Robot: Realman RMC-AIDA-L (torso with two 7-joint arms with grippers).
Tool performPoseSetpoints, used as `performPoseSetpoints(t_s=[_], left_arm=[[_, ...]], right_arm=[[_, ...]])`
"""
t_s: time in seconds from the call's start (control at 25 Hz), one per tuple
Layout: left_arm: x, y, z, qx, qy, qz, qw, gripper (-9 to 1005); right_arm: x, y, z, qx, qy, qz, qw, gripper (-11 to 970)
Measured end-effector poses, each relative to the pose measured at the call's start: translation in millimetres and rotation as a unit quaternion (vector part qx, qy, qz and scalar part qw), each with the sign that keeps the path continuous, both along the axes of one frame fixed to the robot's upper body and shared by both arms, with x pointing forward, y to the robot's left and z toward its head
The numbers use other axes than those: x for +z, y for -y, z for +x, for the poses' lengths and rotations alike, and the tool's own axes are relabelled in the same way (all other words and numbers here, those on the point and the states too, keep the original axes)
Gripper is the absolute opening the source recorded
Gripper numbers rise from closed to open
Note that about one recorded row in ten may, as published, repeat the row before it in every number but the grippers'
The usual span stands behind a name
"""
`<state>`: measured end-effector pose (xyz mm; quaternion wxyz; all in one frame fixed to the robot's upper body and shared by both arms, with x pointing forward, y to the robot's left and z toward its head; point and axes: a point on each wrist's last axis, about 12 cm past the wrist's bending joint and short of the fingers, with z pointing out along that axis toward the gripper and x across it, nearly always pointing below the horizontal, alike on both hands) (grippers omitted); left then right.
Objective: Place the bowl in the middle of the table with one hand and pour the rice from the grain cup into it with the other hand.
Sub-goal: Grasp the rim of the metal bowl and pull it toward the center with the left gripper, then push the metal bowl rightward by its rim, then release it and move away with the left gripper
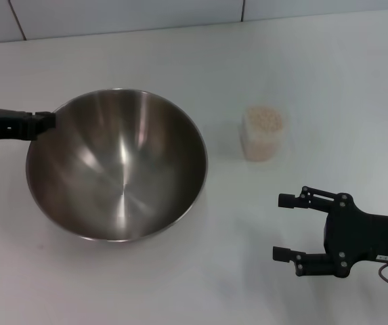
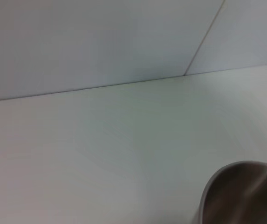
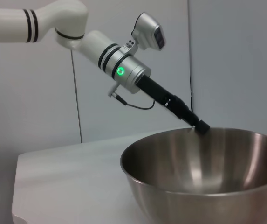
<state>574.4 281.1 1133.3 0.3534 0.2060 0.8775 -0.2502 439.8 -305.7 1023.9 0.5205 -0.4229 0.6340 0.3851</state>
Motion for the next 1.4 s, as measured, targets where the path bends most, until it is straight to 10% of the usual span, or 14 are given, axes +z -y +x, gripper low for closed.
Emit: performPoseSetpoints(t_s=[1.4], left_arm=[[16.3, 31.6, 64.5, -0.047, -0.035, -0.074, 0.996, 35]], right_arm=[[1.4, -2.0, 5.8, 0.000, -0.008, 0.000, 1.000, 834]])
